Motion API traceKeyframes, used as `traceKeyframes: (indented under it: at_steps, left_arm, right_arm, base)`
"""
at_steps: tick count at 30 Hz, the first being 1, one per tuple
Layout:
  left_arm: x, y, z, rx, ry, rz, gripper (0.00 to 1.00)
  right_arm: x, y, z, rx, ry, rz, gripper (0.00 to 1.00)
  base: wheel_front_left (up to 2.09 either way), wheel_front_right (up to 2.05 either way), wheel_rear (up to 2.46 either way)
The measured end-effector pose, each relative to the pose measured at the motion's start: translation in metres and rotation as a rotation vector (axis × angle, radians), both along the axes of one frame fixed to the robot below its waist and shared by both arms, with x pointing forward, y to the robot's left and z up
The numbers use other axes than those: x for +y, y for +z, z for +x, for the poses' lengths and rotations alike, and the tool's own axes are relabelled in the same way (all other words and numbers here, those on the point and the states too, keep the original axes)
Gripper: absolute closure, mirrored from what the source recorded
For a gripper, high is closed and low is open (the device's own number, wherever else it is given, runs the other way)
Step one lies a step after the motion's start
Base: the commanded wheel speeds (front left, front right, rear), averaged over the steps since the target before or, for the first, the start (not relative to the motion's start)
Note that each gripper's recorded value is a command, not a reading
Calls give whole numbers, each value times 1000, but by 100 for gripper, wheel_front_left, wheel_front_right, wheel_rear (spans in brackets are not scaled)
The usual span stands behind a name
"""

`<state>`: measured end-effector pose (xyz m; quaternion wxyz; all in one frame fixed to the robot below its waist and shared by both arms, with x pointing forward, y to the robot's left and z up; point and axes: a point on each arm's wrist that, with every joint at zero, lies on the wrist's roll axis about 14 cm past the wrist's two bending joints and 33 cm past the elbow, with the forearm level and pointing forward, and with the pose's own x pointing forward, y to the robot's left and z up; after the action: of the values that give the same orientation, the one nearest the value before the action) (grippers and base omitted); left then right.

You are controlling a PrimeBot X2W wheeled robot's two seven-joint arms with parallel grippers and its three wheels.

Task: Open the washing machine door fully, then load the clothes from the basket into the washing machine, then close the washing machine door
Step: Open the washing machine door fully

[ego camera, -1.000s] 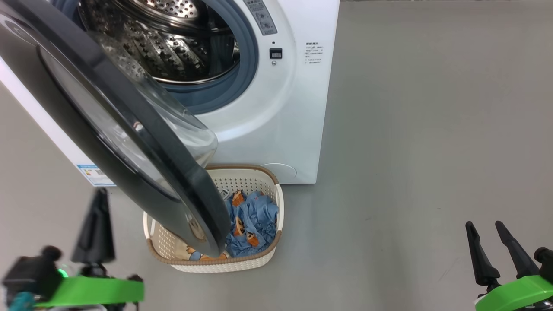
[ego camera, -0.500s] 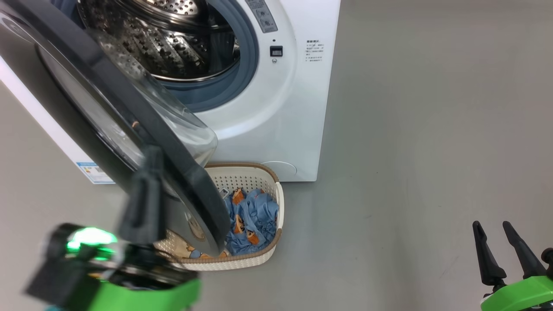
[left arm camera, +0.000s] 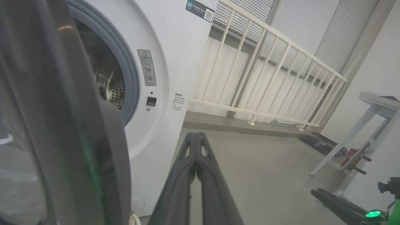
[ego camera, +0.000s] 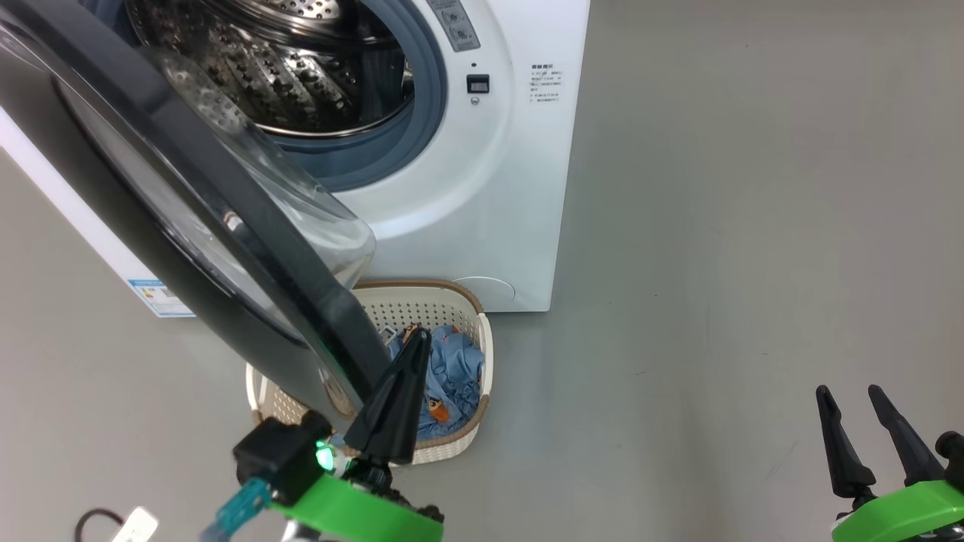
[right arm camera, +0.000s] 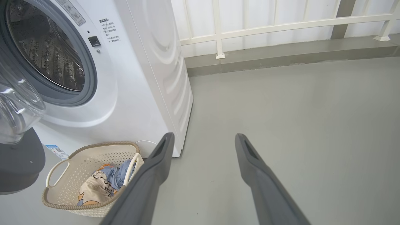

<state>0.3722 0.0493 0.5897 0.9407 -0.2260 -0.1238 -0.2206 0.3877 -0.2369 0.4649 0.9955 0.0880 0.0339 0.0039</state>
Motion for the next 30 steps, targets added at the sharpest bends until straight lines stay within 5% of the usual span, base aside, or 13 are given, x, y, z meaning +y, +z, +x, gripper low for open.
traceKeyframes:
  at_steps: [8,30]
  left_arm:
    - [1,-46,16,135,5,63,100]
    - [13,-55,22,168,42,48,100]
  right_arm:
    - [2,1,0,-2,5,1,0]
    - [7,7,3,-22,18,3,0]
  base:
    - [0,0,0]
    - [0,0,0]
